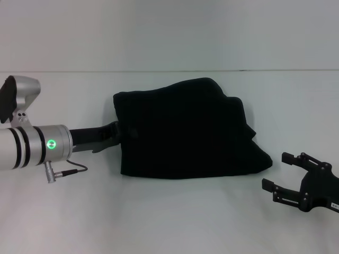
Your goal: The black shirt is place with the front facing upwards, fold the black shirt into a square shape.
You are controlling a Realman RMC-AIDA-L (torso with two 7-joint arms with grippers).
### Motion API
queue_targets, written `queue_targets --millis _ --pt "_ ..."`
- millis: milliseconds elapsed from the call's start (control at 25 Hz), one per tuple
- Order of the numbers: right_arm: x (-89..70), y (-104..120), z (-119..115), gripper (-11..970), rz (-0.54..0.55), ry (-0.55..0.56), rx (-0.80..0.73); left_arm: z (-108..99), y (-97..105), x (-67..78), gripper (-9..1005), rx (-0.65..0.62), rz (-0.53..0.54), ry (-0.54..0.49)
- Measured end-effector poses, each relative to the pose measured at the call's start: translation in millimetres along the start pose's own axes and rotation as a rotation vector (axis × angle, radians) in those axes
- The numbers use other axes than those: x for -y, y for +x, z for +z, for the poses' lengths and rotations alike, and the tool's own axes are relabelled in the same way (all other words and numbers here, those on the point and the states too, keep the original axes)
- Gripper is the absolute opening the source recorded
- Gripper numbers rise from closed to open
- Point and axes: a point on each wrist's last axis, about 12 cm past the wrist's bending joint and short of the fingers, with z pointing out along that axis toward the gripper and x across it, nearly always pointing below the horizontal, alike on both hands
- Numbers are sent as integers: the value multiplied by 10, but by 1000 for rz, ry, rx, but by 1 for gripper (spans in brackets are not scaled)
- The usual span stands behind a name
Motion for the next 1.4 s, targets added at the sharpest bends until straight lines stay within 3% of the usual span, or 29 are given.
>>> queue_targets --millis 240,560,800,1000,1160,1400 --pt "5 -17 -9 915 5 7 18 -62 51 39 139 -16 68 77" --pt "26 -54 -18 916 17 29 57 -461 -20 -57 362 79 221 146" --pt "42 -116 -6 915 9 34 99 -798 165 -68 645 167 622 286" --pt "9 -96 2 915 -31 22 96 -844 592 -77 836 205 962 391" --pt "-81 8 -16 916 -37 24 89 -806 878 -185 936 235 1012 325" --pt "-146 174 -59 916 -30 65 40 -742 1065 -387 936 156 949 218"
